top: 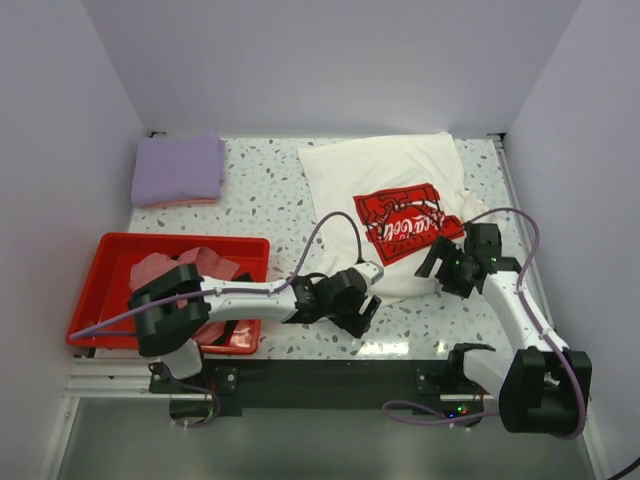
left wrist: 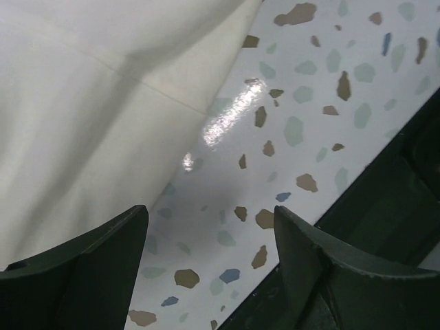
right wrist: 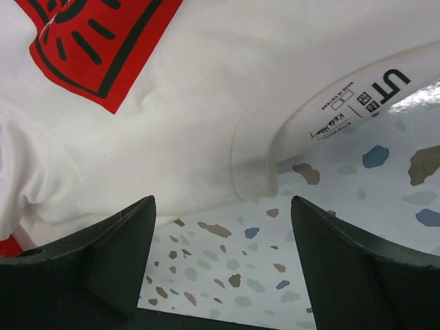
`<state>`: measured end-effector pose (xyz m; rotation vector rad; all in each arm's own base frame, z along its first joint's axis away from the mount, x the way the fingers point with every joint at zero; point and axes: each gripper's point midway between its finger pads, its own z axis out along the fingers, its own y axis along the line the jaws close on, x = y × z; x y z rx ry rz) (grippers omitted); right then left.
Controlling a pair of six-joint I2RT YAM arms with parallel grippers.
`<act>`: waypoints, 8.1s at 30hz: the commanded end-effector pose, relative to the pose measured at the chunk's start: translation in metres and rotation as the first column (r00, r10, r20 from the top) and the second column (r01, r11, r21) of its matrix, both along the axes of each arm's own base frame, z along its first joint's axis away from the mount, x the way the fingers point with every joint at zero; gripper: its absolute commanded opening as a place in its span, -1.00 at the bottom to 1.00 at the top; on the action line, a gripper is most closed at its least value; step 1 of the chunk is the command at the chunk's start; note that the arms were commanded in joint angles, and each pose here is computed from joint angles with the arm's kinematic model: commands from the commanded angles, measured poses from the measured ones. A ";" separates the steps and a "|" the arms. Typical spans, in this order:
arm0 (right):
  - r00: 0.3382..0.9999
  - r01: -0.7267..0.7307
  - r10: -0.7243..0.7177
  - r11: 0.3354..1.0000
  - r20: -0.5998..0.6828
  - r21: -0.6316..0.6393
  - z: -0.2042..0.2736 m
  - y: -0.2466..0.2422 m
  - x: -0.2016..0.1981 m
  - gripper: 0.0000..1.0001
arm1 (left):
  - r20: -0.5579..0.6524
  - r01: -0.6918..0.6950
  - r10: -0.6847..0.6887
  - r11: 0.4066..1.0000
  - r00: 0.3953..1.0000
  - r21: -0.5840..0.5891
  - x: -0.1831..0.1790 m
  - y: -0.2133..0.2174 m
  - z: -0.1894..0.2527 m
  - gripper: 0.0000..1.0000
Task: Fold and stack the t-shirts
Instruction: Flatten the tshirt out
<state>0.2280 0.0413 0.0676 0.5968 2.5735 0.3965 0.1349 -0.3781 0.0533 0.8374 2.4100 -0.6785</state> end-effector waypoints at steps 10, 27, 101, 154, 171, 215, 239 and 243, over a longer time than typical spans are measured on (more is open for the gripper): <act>0.998 -0.066 0.065 0.992 0.011 0.104 -0.012 0.019 0.016 0.37 | 0.108 -0.126 0.118 0.989 0.987 0.074 0.040 -0.014 -0.012 0.31; 0.996 -0.085 0.086 0.995 -0.016 0.055 -0.019 0.012 0.014 0.35 | 0.070 -0.111 0.103 0.985 0.992 0.131 0.049 0.001 -0.028 0.16; 0.999 -0.050 0.051 0.993 0.015 -0.104 0.041 -0.016 0.027 0.98 | 0.162 -0.336 0.376 0.913 0.912 -0.230 0.178 0.081 0.129 1.00; 0.947 -0.276 0.227 0.937 -0.226 -0.214 -0.090 0.017 0.283 0.98 | -0.303 -0.136 0.064 0.965 0.951 -0.223 0.054 -0.055 -0.026 1.00; 0.993 -0.113 0.094 0.920 -0.069 -0.376 0.052 -0.015 0.227 0.98 | 0.032 -0.283 0.290 0.949 0.956 -0.140 0.117 -0.002 0.044 1.00; 0.922 0.277 -0.316 0.942 -0.223 -0.190 -0.027 -0.118 0.053 0.98 | -0.127 -0.501 0.519 0.853 0.845 0.146 0.085 0.127 -0.049 1.00; 0.877 -0.328 0.394 0.909 0.274 -0.258 0.085 0.022 0.354 0.98 | 0.102 -0.510 0.516 0.857 0.851 -0.075 0.259 0.057 0.046 1.00; 0.855 -0.364 0.418 0.905 0.308 -0.219 0.049 0.037 0.385 0.98 | 0.076 -0.506 0.509 0.860 0.857 -0.064 0.271 0.057 0.032 1.00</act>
